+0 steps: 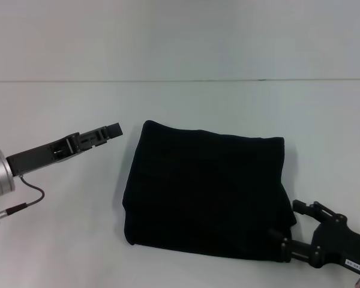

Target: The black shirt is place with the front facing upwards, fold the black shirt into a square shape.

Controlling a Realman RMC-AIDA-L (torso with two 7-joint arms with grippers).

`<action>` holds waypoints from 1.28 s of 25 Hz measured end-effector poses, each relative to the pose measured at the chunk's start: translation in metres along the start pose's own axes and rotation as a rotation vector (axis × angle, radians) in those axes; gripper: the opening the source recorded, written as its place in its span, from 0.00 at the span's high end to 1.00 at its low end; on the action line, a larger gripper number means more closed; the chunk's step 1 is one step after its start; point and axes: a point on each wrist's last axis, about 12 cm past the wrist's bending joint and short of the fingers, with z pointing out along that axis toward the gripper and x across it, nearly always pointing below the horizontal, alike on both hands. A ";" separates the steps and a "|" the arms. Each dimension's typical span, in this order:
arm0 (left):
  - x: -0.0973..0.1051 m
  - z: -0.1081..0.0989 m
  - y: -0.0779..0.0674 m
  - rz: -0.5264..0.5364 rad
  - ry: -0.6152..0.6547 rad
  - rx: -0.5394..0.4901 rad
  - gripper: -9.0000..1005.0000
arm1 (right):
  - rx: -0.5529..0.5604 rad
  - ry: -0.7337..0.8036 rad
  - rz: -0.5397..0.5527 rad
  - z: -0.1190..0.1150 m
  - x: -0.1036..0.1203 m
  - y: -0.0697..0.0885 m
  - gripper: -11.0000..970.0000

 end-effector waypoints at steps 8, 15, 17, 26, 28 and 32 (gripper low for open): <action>-0.024 0.011 0.000 -0.106 0.177 -0.090 0.22 | 0.027 -0.062 -0.003 -0.008 -0.006 -0.004 0.03; -0.054 0.033 -0.011 -0.202 0.350 -0.222 0.22 | -0.007 -0.109 -0.030 -0.018 -0.011 -0.001 0.03; -0.056 0.041 -0.013 -0.193 0.371 -0.251 0.22 | -0.016 -0.107 -0.034 -0.020 -0.010 0.001 0.03; -0.048 0.073 -0.016 -0.144 0.412 -0.346 0.22 | -0.032 -0.085 -0.041 -0.023 -0.004 0.006 0.03; -0.045 0.076 -0.016 -0.146 0.414 -0.347 0.22 | -0.034 -0.085 -0.042 -0.023 -0.004 0.006 0.03; -0.041 0.079 -0.018 -0.150 0.419 -0.340 0.22 | -0.034 -0.085 -0.041 -0.023 -0.004 0.006 0.03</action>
